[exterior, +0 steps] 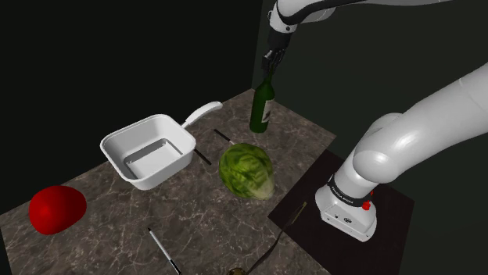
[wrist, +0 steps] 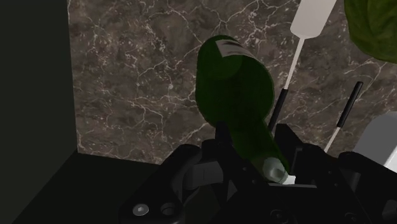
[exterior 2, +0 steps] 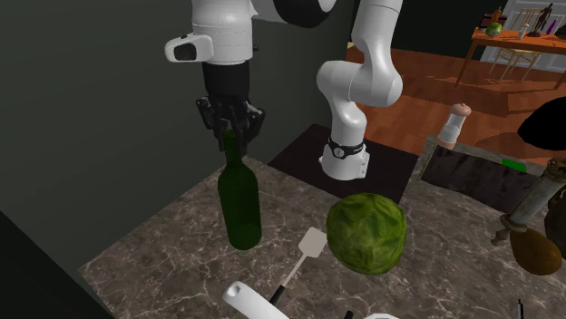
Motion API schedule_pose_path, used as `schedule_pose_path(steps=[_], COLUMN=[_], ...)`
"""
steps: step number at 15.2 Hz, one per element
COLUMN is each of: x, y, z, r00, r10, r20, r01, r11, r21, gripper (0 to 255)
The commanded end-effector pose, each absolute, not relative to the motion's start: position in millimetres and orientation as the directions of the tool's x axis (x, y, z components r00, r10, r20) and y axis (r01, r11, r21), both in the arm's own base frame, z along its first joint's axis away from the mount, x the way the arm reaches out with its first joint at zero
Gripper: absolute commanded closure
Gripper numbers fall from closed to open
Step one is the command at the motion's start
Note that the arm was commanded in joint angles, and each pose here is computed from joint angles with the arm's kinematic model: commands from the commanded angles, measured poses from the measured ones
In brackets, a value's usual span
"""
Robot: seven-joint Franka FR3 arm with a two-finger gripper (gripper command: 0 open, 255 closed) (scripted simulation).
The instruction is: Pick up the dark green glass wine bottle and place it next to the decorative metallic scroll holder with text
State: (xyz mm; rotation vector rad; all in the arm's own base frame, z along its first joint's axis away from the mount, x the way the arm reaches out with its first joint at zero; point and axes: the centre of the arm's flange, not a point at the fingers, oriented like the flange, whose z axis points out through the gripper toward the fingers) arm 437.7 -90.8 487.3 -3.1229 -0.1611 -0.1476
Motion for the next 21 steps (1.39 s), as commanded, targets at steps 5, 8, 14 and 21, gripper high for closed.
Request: schedule_pose_path(steps=[5,8,14,21], x=[437,437,437,437], y=[-91,-91,-91,-91], z=[520,536,568,605], r00=[0.99,0.99,0.99,0.99], r10=[0.102,0.102,0.102,0.102], r20=[0.095,0.095,0.095,0.095], r01=[0.103,0.103,0.103,0.103], r11=[-0.995,-0.995,-0.995,-0.995], r21=[-0.006,-0.006,-0.006,-0.006], gripper=[255,255,255,255])
